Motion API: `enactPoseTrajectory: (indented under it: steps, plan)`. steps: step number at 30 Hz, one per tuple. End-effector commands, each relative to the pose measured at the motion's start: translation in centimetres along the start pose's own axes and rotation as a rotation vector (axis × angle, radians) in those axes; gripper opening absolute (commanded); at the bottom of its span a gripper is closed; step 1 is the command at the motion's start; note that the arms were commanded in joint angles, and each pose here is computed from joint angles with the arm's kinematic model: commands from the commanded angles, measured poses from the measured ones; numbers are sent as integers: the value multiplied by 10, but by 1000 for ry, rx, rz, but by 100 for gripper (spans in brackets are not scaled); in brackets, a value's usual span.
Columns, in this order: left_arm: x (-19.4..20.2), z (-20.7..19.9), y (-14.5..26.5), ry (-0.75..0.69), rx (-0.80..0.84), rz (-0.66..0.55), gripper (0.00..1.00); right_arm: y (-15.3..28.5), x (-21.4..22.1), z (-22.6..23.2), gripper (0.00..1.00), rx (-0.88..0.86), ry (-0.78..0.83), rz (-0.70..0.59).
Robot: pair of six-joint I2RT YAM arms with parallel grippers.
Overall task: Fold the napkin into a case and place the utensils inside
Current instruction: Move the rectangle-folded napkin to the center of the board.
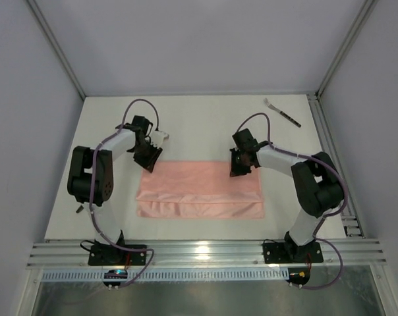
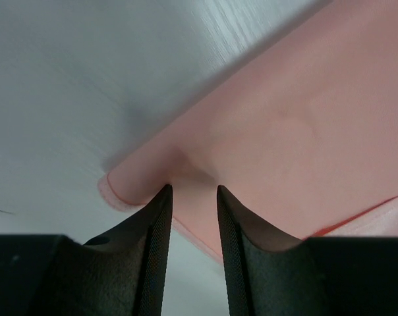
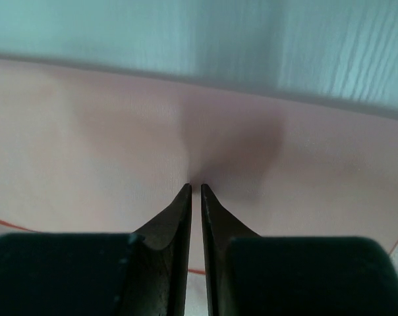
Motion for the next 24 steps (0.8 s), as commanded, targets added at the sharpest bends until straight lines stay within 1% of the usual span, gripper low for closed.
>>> enactPoseTrajectory:
  steps: [1,3,5,6,7,9,11,12,13,15,16,18,19,20,21,22,23,24]
  plan:
    - [-26,18,-3,17,-56,-32,35,-16,-28,2,14,-25,-50,-1]
    - [-44,29,-6,17,-79,-44,35,-29,-40,-7,14,-17,-78,9]
    - [-55,38,-8,17,-103,-49,34,-29,-68,-4,15,-35,-85,-35]
    - [-68,46,-8,12,-118,-65,34,-38,-71,-8,14,-26,-89,-17]
    - [-75,50,-8,12,-128,-72,35,-34,-93,-6,14,-37,-90,-47]
    - [-93,61,-2,18,-138,-106,34,-33,-109,-2,15,-54,-59,-56]
    - [-104,68,8,29,-137,-143,34,-20,-128,7,14,-89,-26,-94]
    - [-110,65,17,26,-100,-181,35,-12,-133,12,15,-106,-10,-115]
    - [-115,71,31,31,-89,-221,36,7,-142,16,15,-120,23,-159]
    - [-115,71,51,42,-59,-268,37,28,-146,17,17,-125,66,-199]
    - [-108,68,71,53,-19,-301,38,48,-145,16,20,-116,106,-227]
    - [-92,63,86,61,17,-306,39,64,-138,7,23,-93,132,-243]
    - [-84,57,101,57,22,-324,39,62,-122,-5,26,-66,132,-212]
    - [-58,51,90,73,53,-259,39,76,-119,-11,27,-59,139,-242]
    - [-46,45,87,73,68,-232,40,79,-116,-26,29,-40,114,-245]
    - [-35,38,84,71,90,-207,40,71,-98,-39,31,-22,93,-201]
    - [-14,24,74,81,139,-158,40,74,-92,-46,32,-27,79,-193]
    - [-6,19,69,91,160,-138,40,72,-88,-59,33,-15,48,-178]
Point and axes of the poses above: each gripper's point midway between its finger pads, its own y axis back along the fingers, its own z axis along the line the jaws close on, x = y × z, the point moved 3 cm from there along y, back along the fingers, and after that the axes turned 1 degree about y, right-handed, at the moved point
